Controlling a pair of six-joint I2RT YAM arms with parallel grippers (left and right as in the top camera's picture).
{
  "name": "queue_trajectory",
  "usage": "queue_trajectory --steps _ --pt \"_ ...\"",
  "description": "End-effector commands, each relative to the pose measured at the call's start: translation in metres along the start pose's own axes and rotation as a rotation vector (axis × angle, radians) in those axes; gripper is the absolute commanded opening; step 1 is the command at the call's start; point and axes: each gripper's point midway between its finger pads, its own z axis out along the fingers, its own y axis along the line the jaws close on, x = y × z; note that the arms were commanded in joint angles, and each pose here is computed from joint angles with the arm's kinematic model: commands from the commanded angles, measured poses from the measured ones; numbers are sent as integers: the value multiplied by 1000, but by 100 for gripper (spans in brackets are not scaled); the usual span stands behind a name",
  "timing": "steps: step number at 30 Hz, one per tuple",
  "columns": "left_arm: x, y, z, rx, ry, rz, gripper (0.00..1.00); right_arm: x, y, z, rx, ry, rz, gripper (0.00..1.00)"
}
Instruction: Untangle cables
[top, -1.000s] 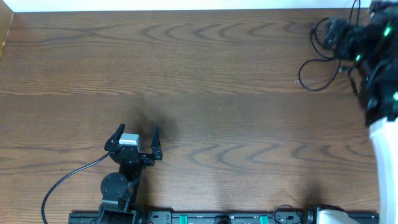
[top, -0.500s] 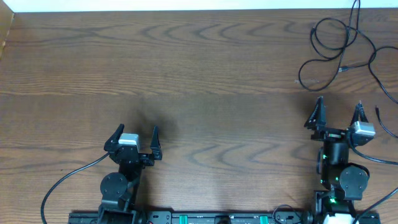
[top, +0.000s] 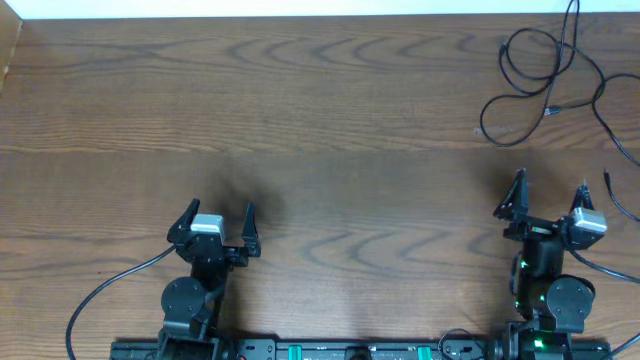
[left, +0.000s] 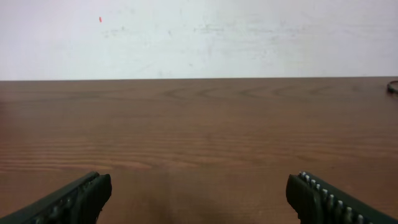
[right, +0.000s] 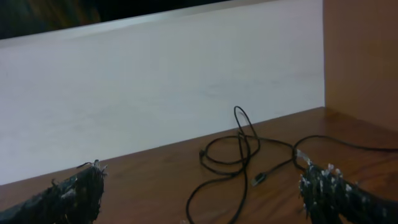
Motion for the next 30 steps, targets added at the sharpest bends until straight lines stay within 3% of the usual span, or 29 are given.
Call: queue_trajectory --steps 1,21,30 --pt "17 5 1 -25 50 12 95 1 -5 -4 23 3 9 99" --pt "17 5 1 -25 50 12 95 49 -16 -23 53 203 -47 100" --pt "17 5 1 -25 50 12 95 47 -14 -24 36 194 -83 99"
